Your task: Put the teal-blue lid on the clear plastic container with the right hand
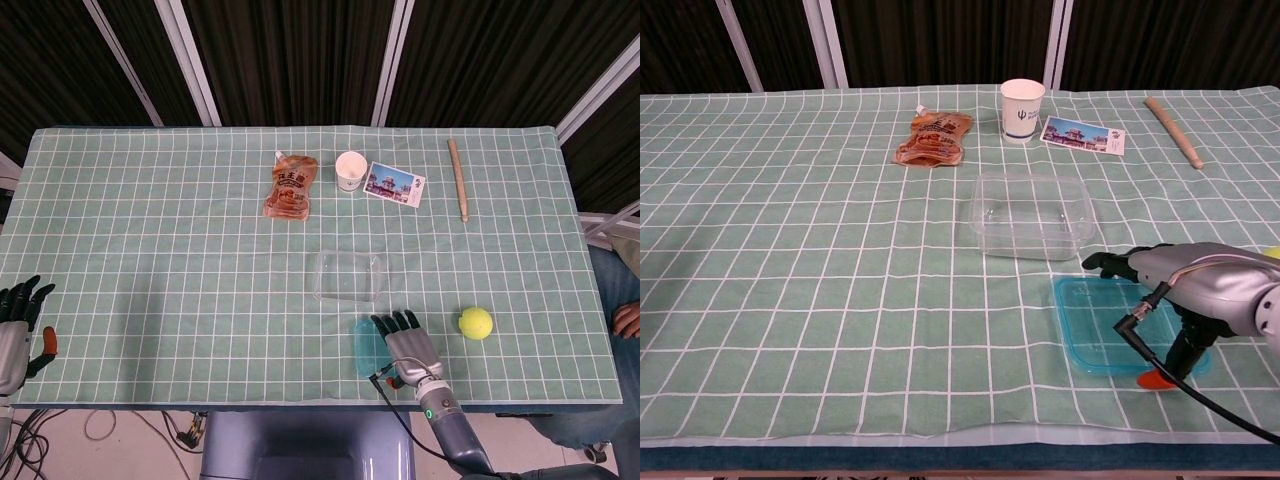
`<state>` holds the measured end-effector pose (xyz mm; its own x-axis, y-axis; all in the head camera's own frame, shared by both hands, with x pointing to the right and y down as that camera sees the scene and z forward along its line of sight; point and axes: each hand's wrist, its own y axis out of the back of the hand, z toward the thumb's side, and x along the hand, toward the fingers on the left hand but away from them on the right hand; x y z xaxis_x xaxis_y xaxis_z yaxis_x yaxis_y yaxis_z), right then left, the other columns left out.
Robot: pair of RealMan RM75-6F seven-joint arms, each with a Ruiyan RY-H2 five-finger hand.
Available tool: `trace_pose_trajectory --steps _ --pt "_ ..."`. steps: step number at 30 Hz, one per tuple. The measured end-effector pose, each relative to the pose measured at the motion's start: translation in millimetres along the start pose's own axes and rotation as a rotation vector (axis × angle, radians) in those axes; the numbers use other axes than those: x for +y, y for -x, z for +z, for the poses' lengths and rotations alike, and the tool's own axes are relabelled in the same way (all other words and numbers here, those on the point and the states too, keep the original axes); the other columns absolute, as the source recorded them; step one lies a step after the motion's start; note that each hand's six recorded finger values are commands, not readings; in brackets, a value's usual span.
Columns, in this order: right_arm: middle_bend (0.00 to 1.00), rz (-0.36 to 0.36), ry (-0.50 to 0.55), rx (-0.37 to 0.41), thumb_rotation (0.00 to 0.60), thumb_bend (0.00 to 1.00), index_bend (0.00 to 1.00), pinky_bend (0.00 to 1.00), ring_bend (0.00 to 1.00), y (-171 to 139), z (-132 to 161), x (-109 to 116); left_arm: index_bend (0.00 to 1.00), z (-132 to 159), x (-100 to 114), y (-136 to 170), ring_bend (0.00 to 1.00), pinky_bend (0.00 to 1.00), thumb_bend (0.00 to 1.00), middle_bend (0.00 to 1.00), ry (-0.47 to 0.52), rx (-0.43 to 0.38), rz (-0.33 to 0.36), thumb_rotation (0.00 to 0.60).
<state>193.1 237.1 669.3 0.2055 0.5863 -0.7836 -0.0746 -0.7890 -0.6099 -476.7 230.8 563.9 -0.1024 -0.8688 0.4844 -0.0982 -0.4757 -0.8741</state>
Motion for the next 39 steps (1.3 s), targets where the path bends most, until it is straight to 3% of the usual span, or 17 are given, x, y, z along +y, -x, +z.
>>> trace_pose_trajectory --steps 10,22,26,39 --pt "0.4 -0.041 0.001 -0.003 0.6 0.22 0.0 0.0 0.06 -12.0 -6.9 22.0 0.11 0.6 0.4 0.1 0.0 0.0 0.64 0.0 0.002 -0.003 0.002 0.6" --pt "0.41 -0.12 -0.014 -0.098 0.6 0.22 0.0 0.0 0.06 -38.8 -54.0 82.9 0.11 1.6 1.2 -0.2 0.0 0.0 0.64 0.0 -0.002 -0.005 0.01 0.6" --pt "0.41 -0.132 -0.013 -0.123 0.6 0.22 0.0 0.0 0.06 -41.2 -64.4 103.7 0.11 2.4 6.3 -1.6 0.0 0.0 0.64 0.0 -0.022 -0.016 0.049 0.6" --pt "0.41 -0.056 -0.011 -0.127 0.6 0.22 0.0 0.0 0.06 -8.6 -36.8 141.0 0.11 2.7 8.7 -5.0 0.0 0.0 0.64 0.0 0.001 -0.023 0.077 0.6"
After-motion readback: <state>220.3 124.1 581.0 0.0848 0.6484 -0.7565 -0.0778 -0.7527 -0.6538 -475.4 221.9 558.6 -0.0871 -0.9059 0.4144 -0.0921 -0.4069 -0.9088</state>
